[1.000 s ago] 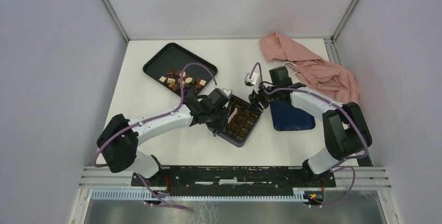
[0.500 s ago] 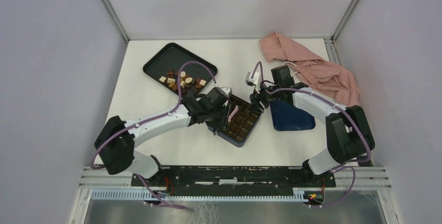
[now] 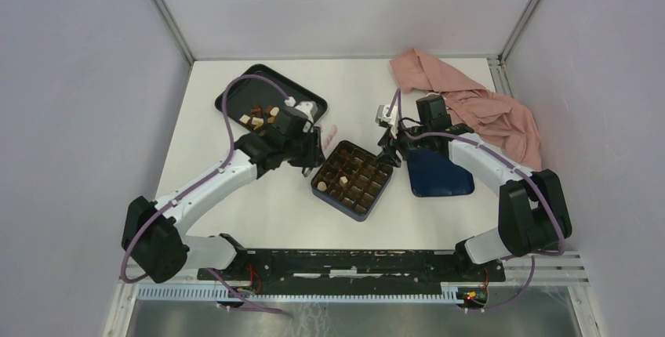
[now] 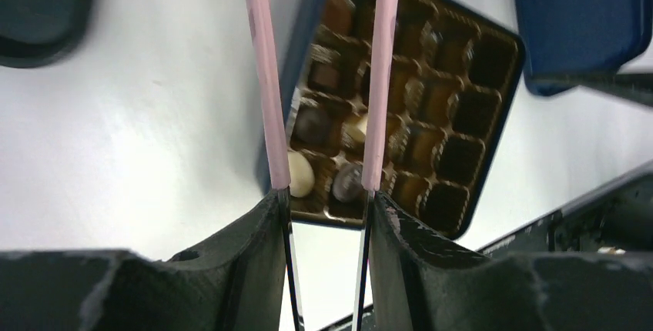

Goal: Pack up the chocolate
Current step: Place the fake chocolate in the packing box, then pick up the fake chocolate from the plate.

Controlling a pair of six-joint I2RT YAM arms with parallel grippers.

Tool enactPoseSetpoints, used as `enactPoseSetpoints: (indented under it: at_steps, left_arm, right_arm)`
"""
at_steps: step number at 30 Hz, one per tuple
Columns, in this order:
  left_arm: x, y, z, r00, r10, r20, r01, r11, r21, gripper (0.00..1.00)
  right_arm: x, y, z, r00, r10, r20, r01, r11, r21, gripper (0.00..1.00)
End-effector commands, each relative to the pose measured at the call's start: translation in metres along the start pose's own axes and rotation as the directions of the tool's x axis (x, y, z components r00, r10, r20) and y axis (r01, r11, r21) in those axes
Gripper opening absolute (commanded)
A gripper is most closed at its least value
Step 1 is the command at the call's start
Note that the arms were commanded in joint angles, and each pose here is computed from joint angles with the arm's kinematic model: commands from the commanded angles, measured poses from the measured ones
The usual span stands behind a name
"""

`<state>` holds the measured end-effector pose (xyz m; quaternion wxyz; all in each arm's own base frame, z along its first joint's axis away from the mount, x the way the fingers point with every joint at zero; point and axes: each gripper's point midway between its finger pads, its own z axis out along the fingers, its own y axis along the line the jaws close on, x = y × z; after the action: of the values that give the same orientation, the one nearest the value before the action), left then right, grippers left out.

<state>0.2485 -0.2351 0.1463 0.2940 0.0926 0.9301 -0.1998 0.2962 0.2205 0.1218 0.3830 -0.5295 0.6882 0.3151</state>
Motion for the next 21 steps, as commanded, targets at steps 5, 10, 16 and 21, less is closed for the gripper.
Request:
enactPoseSetpoints:
  at_steps: [5,10,16,21]
  left_arm:
    - [-0.065,0.072,-0.036,0.989,-0.08,0.122,0.08,0.997,0.012,0.46]
    - [-0.076,0.122,-0.034,0.99,-0.114,0.077,0.12,0.99,-0.076,0.46]
    - [-0.082,0.143,-0.016,0.993,-0.117,-0.008,0.116,0.989,-0.094,0.45]
    - [-0.078,0.153,0.007,0.987,-0.121,-0.103,0.11,0.988,-0.105,0.44]
  right_arm:
    - [-0.03,-0.001,-0.01,0.994,-0.086,0.07,0.086,0.996,-0.002,0.62]
    - [-0.031,0.001,-0.011,0.993,-0.088,0.073,0.089,0.996,-0.007,0.62]
    - [-0.03,0.002,-0.01,0.993,-0.093,0.073,0.094,0.995,-0.015,0.62]
    - [-0.03,0.003,-0.01,0.993,-0.092,0.073,0.095,0.995,-0.025,0.62]
